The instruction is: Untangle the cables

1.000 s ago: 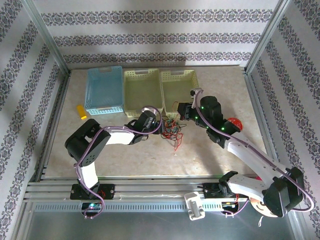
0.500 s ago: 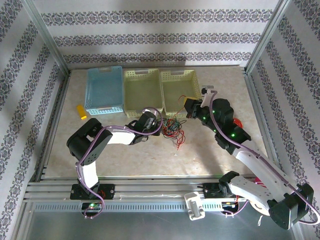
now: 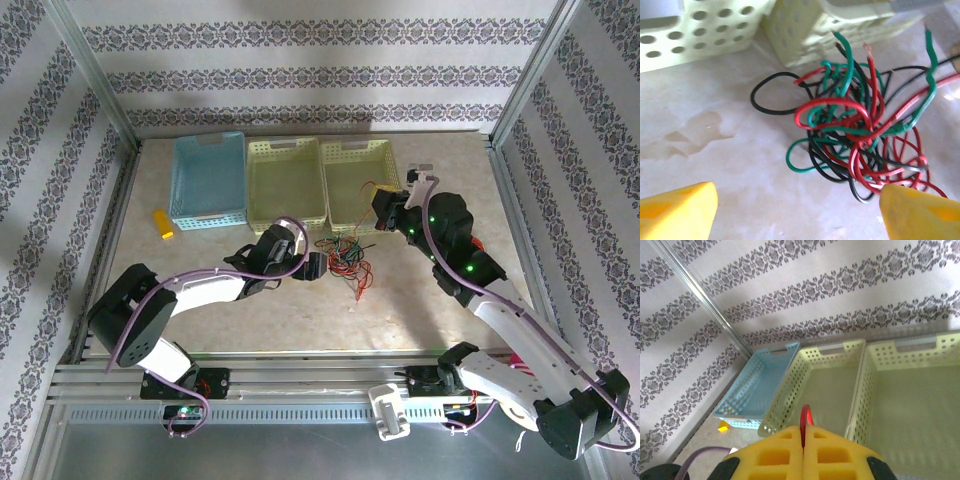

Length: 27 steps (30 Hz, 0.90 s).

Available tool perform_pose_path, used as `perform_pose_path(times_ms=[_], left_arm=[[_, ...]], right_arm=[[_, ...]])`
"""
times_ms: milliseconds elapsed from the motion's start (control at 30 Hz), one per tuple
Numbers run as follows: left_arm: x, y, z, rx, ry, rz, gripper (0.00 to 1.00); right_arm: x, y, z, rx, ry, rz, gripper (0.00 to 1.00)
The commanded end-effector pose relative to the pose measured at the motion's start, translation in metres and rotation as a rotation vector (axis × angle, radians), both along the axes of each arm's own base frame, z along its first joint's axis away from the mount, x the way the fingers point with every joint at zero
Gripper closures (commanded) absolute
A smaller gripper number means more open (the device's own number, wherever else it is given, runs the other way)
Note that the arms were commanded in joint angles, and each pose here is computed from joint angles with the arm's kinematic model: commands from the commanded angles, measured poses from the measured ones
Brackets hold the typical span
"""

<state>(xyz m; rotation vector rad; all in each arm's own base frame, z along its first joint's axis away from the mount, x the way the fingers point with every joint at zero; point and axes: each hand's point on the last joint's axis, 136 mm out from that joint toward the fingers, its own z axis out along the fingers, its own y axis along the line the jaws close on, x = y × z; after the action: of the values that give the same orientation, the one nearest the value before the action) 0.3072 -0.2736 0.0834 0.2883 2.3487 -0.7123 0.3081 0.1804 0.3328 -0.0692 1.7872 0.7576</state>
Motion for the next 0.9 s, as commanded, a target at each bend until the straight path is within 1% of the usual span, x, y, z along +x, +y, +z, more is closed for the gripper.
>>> perform_pose_path(times_ms=[0, 67, 200, 400, 567, 733, 867], left_arm=[[-0.014, -0.022, 0.002, -0.040, 0.015, -0.135, 0.12], [-0.011, -0.032, 0.000, -0.038, 0.018, -0.162, 0.11], [0.002, -0.043, -0.012, -0.006, 0.035, -0.171, 0.11], [0.013, -0.055, -0.017, -0.023, 0.037, -0.178, 0.12], [0.004, -0.064, -0.006, -0.059, 0.030, -0.257, 0.13], [-0.014, -0.070, -0.001, -0.103, 0.056, -0.346, 0.10], [-0.014, -0.075, 0.001, -0.126, 0.058, -0.366, 0.09]], right_arm=[[0.004, -0.007, 0.035, 0.013, -0.099, -0.027, 1.00], [0.006, -0.007, 0.037, 0.014, -0.100, -0.024, 1.00], [0.008, -0.002, 0.038, 0.020, -0.089, 0.006, 1.00], [0.006, 0.002, 0.031, 0.023, -0.069, 0.025, 1.00], [0.007, 0.001, 0.025, 0.022, -0.051, 0.016, 1.00], [0.012, -0.004, 0.017, 0.034, -0.024, -0.020, 1.00], [0.010, -0.001, 0.014, 0.032, -0.020, -0.001, 1.00]])
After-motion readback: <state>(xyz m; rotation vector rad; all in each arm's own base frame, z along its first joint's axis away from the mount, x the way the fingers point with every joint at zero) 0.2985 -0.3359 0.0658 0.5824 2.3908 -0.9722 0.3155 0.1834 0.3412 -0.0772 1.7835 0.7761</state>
